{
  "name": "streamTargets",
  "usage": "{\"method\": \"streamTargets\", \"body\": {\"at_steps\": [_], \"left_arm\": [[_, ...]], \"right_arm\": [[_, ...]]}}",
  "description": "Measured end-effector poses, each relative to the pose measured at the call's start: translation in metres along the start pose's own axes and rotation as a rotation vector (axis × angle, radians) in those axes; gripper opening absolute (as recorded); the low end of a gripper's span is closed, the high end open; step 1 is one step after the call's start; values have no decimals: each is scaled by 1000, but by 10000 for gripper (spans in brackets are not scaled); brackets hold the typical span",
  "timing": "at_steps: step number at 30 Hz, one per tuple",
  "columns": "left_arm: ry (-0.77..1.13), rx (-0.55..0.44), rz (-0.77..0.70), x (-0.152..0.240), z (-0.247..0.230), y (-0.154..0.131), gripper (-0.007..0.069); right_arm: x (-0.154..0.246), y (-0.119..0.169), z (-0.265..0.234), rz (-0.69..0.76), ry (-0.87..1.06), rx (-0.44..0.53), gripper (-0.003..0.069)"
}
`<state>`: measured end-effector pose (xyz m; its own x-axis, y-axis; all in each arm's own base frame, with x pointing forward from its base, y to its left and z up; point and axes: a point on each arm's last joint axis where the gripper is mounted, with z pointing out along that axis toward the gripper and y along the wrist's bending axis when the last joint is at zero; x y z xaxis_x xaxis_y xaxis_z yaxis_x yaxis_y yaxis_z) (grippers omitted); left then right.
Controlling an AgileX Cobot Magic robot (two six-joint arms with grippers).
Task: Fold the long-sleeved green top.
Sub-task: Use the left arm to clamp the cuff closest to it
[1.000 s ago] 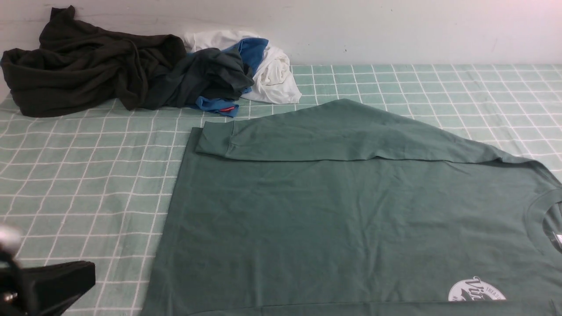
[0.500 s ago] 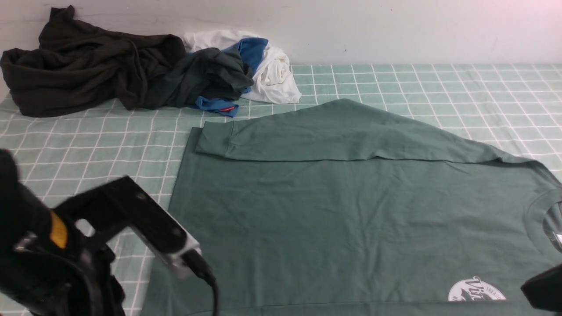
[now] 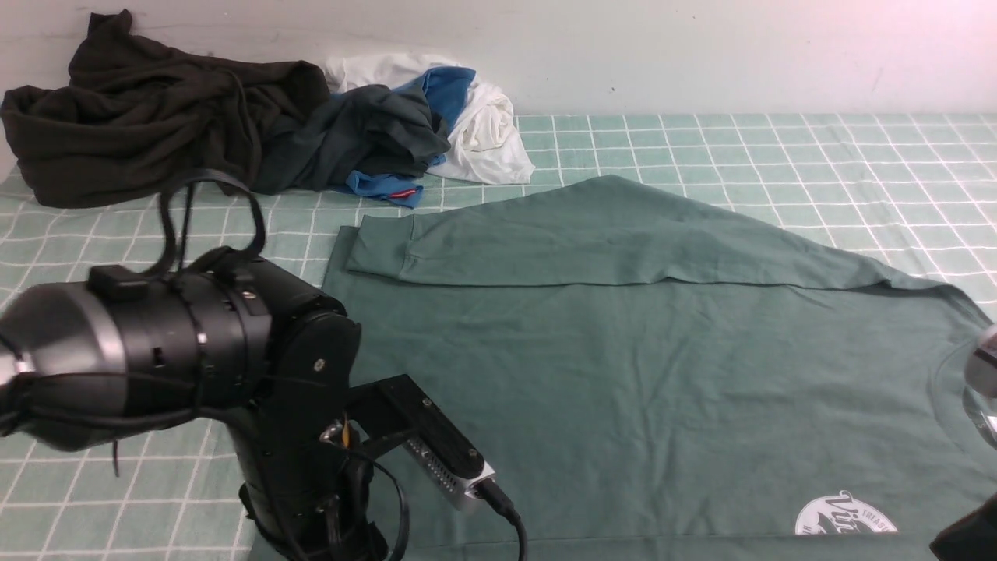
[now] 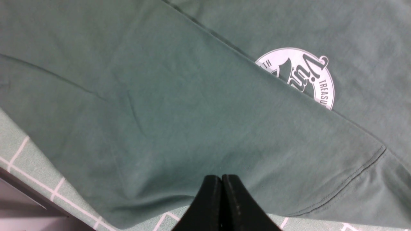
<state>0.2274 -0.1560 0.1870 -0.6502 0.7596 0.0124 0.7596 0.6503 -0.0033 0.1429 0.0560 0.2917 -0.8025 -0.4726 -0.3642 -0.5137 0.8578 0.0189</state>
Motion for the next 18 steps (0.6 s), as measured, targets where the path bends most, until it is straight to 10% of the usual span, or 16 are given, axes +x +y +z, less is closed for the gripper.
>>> {"method": "streamTargets", "body": {"at_steps": [11, 18], "left_arm": [[99, 13, 9, -10, 32, 4, 363], [104, 11, 11, -10, 33, 4, 111]], "right_arm": [[-1, 0, 0, 0, -11, 3, -14], [-1, 0, 0, 0, -15, 4, -14]]}}
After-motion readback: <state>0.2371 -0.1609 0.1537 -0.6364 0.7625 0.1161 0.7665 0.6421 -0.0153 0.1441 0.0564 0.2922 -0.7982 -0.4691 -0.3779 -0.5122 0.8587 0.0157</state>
